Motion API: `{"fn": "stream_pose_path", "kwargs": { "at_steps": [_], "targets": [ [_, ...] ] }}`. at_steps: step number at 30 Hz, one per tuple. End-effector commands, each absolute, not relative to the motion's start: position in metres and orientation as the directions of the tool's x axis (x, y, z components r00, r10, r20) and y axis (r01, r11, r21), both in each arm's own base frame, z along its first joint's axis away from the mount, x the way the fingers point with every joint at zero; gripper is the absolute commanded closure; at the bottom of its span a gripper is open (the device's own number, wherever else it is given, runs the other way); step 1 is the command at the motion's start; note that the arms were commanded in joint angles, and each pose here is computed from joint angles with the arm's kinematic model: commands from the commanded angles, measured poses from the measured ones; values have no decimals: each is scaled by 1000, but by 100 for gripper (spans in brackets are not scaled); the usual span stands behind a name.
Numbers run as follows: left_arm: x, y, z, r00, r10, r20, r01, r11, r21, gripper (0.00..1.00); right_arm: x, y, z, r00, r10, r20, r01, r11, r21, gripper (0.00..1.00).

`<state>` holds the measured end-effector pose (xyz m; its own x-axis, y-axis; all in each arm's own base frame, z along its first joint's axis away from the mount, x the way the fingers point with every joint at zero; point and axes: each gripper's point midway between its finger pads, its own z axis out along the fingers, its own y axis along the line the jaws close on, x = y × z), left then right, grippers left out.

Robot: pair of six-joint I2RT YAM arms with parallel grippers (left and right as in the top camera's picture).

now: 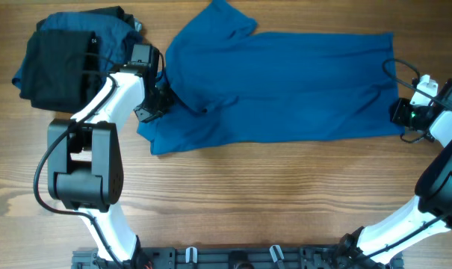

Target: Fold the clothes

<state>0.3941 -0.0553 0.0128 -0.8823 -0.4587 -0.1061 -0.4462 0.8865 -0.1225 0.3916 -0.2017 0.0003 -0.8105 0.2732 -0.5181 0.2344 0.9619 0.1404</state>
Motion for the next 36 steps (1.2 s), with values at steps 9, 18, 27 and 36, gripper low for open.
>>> {"fn": "stream_pose_path", "kwargs": {
  "at_steps": [9, 18, 27, 36],
  "targets": [
    [414, 12, 66, -778, -596, -198, -569, 803, -179, 83, 386, -193, -21, -833, 290, -471, 235, 957, 172, 83],
    [399, 13, 39, -835, -535, -131, -511, 841, -179, 63, 386, -193, -21, -832, 297, -469, 242, 954, 176, 82],
    [382, -9, 5, -884, -468, 8, -457, 859, -232, 58, 386, -193, -20, -826, 313, -468, 256, 949, 183, 82],
    [386, -7, 3, -901, -434, -3, -423, 880, -216, 96, 386, -194, -20, -826, 313, -469, 256, 949, 183, 82]
  ]
}}
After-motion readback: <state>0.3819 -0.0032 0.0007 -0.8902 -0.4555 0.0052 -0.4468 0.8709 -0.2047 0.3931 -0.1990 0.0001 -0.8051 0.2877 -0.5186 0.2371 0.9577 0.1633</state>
